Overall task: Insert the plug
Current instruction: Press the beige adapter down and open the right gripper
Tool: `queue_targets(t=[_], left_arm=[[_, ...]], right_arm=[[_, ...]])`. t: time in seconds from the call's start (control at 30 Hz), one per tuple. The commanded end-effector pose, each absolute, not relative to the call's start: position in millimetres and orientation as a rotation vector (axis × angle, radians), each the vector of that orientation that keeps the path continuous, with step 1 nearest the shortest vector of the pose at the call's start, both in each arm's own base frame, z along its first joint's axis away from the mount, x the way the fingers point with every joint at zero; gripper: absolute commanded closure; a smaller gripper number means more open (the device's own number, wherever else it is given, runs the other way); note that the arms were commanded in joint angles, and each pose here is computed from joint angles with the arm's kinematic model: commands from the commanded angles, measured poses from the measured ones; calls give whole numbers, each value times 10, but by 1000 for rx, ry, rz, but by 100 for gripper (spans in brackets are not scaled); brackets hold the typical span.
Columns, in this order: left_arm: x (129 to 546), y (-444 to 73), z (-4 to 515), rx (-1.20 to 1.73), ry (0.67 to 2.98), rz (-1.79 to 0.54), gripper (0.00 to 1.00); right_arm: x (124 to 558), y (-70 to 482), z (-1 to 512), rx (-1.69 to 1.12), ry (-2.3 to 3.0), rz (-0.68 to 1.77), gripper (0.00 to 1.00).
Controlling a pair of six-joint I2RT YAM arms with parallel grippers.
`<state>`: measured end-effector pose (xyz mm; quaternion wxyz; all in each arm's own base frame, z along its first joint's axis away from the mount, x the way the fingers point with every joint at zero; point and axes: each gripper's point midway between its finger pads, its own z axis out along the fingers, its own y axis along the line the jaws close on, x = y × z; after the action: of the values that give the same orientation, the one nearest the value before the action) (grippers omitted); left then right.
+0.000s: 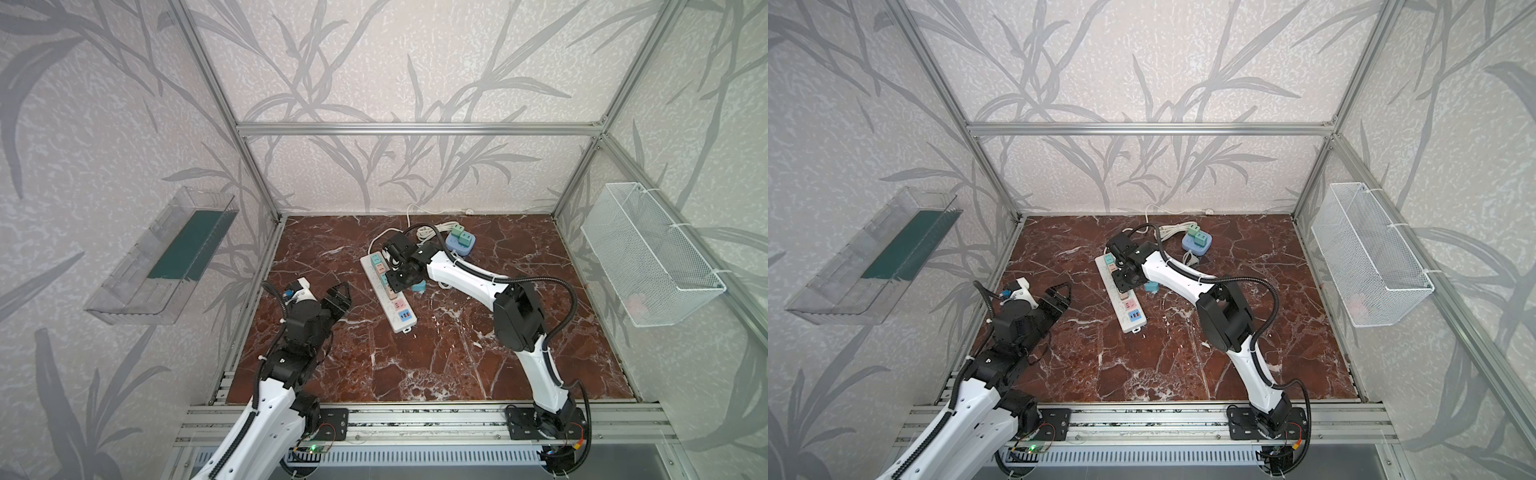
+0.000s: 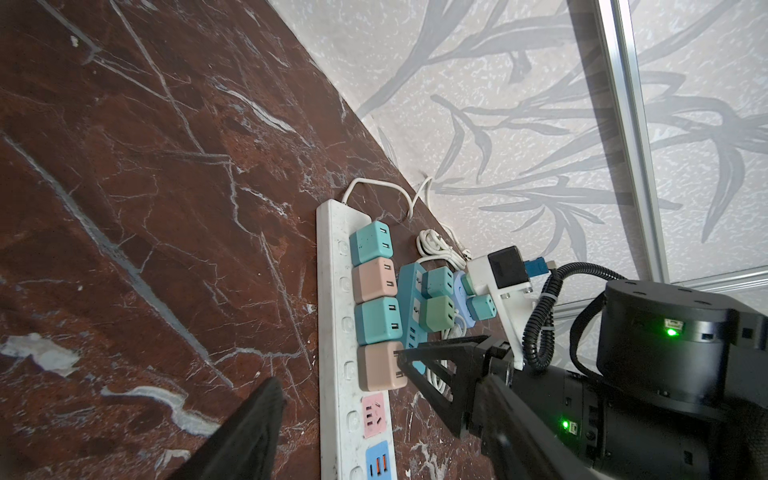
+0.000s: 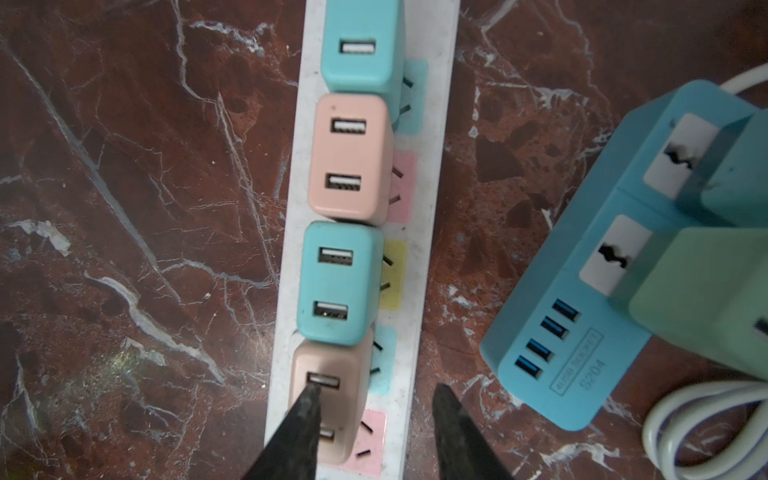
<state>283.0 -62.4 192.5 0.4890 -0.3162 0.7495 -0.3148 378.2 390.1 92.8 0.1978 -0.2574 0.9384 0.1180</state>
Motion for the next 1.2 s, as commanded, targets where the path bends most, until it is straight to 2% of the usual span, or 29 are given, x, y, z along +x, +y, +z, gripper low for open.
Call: queue_targets(t=[0.0,0.17,0.5,0.97,1.17], left_arm=[[2832,-565,1911,-783,1804,-743,24],[2832,-562,1915,-783,1805,-740,24],[2823,-567,1944,-774,1814,-736,24],[2797,-590,2190,-684,1831,-705,24],[2798,-582,2174,-683,1837,-694,23]], right_arm=[[3661,3727,591,-738,2724,230,56],[3659,3774,731,-754,2700,264,56],[3715,3840,1597,-715,2504,380,54],[3669,3878,888,-732,2635,377,54],[3668,3805,745,-709,2664,349,54]])
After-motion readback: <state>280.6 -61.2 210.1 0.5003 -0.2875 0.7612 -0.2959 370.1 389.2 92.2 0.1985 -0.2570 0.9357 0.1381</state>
